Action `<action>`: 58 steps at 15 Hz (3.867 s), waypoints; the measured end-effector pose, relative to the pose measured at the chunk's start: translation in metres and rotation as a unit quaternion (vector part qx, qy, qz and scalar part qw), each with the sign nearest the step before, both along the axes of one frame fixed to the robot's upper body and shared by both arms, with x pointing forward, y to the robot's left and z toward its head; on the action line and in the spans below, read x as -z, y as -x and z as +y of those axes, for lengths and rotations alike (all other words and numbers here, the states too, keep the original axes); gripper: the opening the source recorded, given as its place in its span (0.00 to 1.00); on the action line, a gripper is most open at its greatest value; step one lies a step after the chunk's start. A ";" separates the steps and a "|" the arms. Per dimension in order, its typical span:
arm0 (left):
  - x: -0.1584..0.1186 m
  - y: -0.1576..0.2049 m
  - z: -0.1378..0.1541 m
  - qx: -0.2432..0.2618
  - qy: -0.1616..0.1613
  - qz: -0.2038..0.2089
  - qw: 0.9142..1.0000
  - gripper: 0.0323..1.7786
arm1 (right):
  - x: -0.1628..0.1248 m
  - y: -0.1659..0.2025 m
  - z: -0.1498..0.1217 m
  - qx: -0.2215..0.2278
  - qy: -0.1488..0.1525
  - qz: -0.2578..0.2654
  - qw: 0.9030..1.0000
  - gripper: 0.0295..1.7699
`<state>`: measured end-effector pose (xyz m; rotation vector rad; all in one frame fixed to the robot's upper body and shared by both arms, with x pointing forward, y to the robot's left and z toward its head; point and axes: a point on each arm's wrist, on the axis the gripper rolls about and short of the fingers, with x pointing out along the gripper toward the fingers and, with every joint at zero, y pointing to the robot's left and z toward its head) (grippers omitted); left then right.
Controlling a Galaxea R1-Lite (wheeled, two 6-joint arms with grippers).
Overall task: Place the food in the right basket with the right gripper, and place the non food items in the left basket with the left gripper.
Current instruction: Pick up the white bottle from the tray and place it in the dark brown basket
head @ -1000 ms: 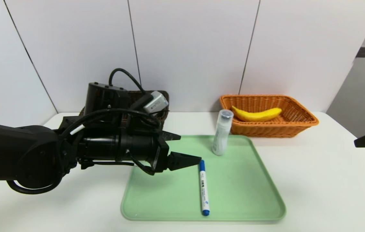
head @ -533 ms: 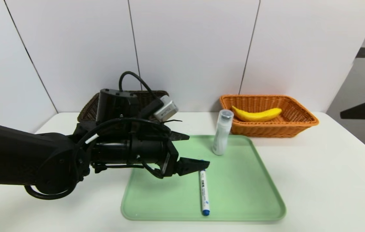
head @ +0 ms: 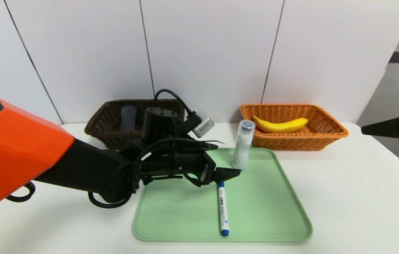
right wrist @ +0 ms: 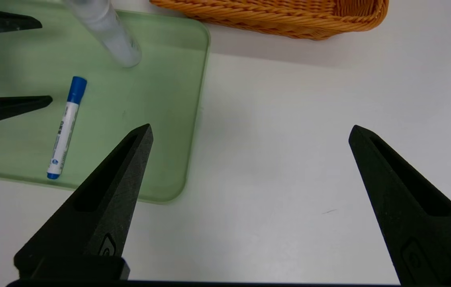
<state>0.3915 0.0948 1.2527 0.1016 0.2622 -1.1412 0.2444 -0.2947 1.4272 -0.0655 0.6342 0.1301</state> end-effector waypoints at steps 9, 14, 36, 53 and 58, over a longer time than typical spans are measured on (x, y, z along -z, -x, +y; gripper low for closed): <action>0.018 -0.032 -0.023 -0.034 0.011 0.020 0.999 0.95 | 0.009 0.006 -0.003 0.000 0.005 0.008 1.000 0.96; 0.025 -0.046 -0.034 -0.041 0.019 0.022 0.999 0.95 | 0.012 0.007 -0.003 -0.001 0.006 0.014 1.000 0.96; 0.033 -0.066 -0.075 -0.029 0.062 0.034 0.997 0.95 | 0.017 0.010 -0.004 0.001 0.010 0.020 1.000 0.96; 0.046 -0.074 -0.081 -0.028 0.068 -0.020 0.997 0.86 | 0.022 0.012 -0.005 0.001 0.012 0.029 1.000 0.96; 0.047 -0.073 -0.082 -0.027 0.066 -0.017 0.997 0.48 | 0.022 0.014 -0.005 0.000 0.012 0.029 1.000 0.96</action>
